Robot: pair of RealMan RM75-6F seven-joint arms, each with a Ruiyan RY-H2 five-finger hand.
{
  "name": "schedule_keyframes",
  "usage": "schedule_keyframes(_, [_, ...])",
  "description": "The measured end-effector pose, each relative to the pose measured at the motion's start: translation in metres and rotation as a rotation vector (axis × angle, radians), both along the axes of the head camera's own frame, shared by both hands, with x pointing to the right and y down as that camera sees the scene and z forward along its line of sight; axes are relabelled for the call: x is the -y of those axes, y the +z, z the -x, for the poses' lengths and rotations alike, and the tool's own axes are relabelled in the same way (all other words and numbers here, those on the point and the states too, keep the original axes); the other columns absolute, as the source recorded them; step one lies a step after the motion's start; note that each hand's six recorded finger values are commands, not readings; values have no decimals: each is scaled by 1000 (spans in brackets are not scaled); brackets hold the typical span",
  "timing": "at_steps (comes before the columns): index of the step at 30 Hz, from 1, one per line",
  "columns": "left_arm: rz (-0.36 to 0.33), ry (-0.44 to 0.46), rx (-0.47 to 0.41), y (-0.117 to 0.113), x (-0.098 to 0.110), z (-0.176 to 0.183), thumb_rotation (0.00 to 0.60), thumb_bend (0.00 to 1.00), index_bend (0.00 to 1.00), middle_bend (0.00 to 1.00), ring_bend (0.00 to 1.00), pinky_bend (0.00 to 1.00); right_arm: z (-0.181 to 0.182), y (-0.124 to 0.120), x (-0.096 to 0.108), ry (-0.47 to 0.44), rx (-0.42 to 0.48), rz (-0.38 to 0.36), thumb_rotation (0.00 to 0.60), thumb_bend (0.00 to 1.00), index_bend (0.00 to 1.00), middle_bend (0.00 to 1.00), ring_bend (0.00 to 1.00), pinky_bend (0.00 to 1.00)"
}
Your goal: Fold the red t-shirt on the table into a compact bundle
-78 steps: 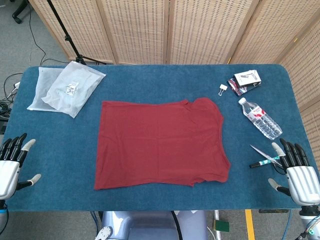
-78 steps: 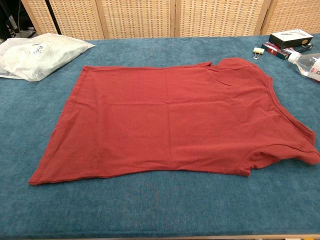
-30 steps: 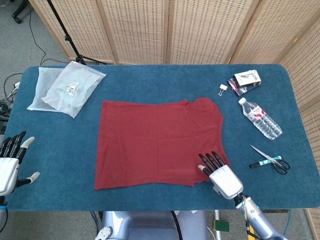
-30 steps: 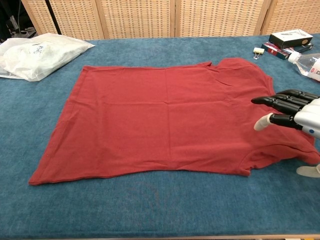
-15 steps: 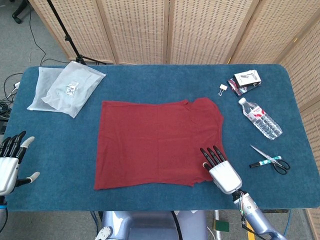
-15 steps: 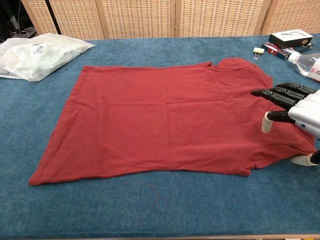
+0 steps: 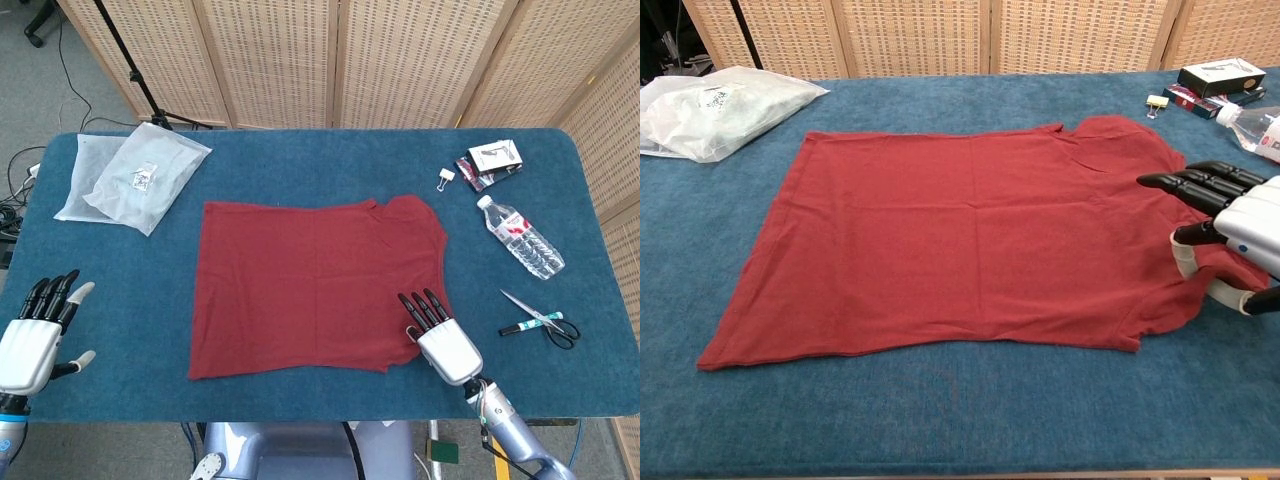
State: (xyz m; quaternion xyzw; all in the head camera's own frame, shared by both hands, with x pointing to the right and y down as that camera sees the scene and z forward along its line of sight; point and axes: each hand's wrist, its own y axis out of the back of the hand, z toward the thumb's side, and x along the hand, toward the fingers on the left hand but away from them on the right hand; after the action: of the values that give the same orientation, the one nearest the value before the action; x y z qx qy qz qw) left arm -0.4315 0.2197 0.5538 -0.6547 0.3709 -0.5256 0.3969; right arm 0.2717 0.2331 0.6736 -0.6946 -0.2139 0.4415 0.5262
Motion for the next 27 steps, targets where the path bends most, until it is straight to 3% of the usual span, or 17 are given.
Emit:
schedule_keyframes(4, [-23, 70, -21, 7, -6, -8, 600, 36, 11, 0, 0, 0, 0, -1, 1, -3, 30, -1, 600, 488, 603, 0, 0, 0])
schedule_keyframes(10, [-57, 158, -59, 25, -19, -19, 600, 252, 199, 0, 0, 0, 1, -2, -2, -12, 60, 6, 600, 484, 611, 0, 0, 0])
schedule_keyframes(19, [-4, 252, -123, 65, -43, -48, 600, 245, 255, 0, 0, 0, 1, -5, -2, -10, 76, 4, 600, 488, 618, 0, 0, 0])
schedule_keyframes(27, [57, 274, -219, 98, -63, -70, 600, 243, 272, 0, 0, 0, -1, -5, 1, 3, 79, 10, 600, 492, 628, 0, 0, 0])
